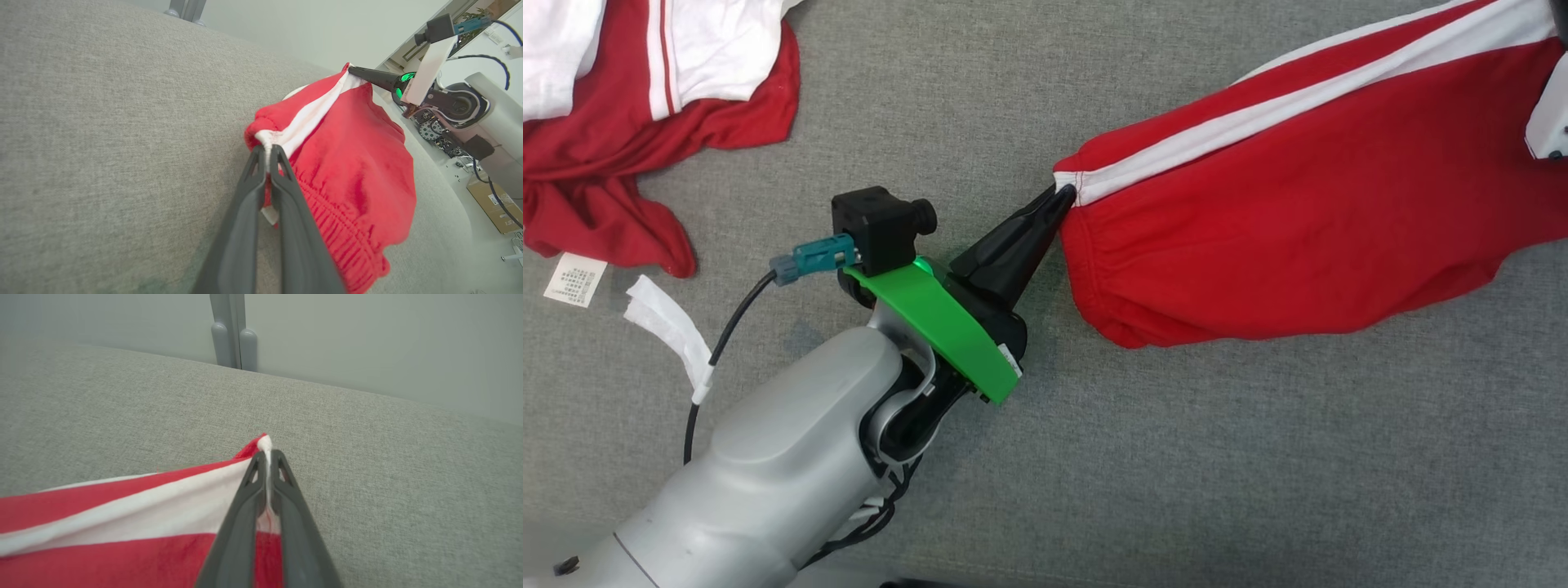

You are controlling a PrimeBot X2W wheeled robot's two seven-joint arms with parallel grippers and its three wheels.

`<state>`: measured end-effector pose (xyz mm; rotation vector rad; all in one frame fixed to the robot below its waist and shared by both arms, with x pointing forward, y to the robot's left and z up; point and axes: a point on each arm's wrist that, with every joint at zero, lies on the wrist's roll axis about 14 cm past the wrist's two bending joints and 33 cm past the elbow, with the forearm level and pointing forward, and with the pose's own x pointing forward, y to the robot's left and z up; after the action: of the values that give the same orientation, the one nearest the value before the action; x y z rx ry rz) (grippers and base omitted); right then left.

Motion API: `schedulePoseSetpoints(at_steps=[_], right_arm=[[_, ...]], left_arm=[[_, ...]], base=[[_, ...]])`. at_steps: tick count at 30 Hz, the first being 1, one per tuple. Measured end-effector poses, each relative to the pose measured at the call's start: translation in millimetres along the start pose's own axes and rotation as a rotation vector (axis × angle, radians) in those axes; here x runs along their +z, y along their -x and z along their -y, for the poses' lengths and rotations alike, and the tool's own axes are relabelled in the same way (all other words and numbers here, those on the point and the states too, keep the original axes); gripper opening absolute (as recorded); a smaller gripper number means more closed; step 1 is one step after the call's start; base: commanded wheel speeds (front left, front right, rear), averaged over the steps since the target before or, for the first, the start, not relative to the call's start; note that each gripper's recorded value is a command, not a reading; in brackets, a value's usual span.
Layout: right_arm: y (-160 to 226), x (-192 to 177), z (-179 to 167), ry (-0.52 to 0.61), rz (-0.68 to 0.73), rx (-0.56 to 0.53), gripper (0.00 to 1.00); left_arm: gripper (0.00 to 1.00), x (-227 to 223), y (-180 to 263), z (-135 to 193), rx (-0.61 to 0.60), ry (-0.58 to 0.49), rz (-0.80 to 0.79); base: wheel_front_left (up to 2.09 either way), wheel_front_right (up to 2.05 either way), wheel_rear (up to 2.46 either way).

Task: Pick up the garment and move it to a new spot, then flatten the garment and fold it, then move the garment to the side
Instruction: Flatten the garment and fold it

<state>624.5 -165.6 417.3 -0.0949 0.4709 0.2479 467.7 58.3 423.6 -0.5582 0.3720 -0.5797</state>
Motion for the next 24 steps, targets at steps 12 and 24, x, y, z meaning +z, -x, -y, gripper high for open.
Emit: schedulePoseSetpoints(at_steps=[12,24], right_arm=[[42.1,3.0,-23.2,-0.026,0.140,0.063,1.00],[122.4,-13.0,-26.9,-0.136,0.250,0.011,1.00]], left_arm=[[1.00,28.6,31.3,-10.8,0.119,-0.175,0.132],[1.00,41.8,107.3,27.3,0.346,-0.315,0.372]], base=[[0.00,0.00,0.00],[0.00,0.00,0.00]])
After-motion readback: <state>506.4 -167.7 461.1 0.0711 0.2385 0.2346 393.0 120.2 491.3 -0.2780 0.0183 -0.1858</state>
